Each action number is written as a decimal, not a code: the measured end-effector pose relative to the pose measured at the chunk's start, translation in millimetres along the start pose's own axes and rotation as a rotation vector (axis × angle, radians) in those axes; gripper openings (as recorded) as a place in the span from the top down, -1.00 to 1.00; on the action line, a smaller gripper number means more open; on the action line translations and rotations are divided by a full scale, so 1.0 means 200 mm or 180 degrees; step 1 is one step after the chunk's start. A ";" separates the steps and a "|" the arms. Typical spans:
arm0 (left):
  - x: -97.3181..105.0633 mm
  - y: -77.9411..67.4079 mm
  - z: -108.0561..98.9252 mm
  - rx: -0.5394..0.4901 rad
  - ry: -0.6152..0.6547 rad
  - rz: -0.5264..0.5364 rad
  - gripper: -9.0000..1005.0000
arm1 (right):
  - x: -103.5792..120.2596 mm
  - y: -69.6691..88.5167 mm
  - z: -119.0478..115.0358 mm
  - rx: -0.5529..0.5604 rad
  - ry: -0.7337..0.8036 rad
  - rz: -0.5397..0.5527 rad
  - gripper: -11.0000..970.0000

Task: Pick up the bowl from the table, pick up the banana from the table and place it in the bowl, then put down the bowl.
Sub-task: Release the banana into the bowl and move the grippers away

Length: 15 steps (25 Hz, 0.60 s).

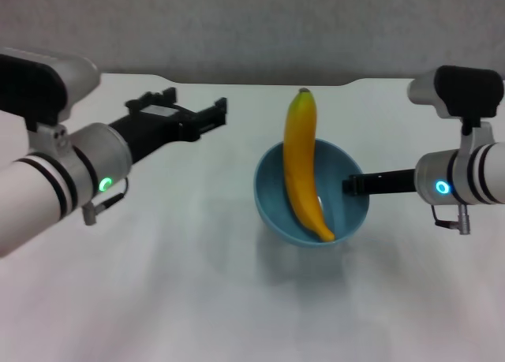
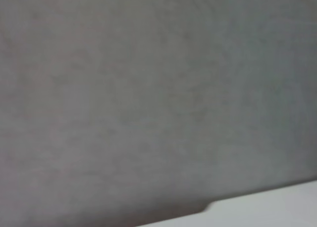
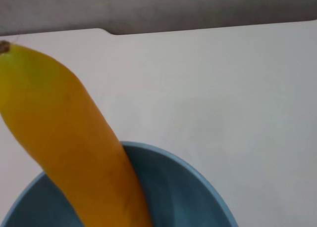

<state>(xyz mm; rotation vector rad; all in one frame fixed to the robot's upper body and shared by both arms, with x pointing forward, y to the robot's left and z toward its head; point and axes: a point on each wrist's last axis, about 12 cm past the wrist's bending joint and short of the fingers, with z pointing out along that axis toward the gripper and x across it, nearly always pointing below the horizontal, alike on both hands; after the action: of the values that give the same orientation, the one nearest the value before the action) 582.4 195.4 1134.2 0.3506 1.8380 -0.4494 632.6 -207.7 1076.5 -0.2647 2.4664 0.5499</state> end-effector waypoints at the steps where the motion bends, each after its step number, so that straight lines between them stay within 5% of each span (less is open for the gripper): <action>1: 0.00 0.03 0.00 -0.0069 -0.0013 0.0001 -0.80 | 0.00 -0.01 0.00 0.0005 -0.0003 0.0011 0.92; 7: 0.07 0.17 -0.02 -0.0619 -0.0019 0.0482 -0.80 | 0.02 -0.02 0.00 0.0003 0.0036 0.0015 0.92; 15: 0.15 0.25 -0.04 -0.1012 0.0019 0.0609 -0.80 | -0.03 0.06 0.02 -0.0187 0.0299 -0.0009 0.92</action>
<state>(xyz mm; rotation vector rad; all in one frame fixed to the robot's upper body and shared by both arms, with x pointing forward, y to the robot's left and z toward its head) 588.8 243.1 1102.3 0.3051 1.8257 -0.0224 636.4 -194.2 1081.5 -0.3242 2.5426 0.6226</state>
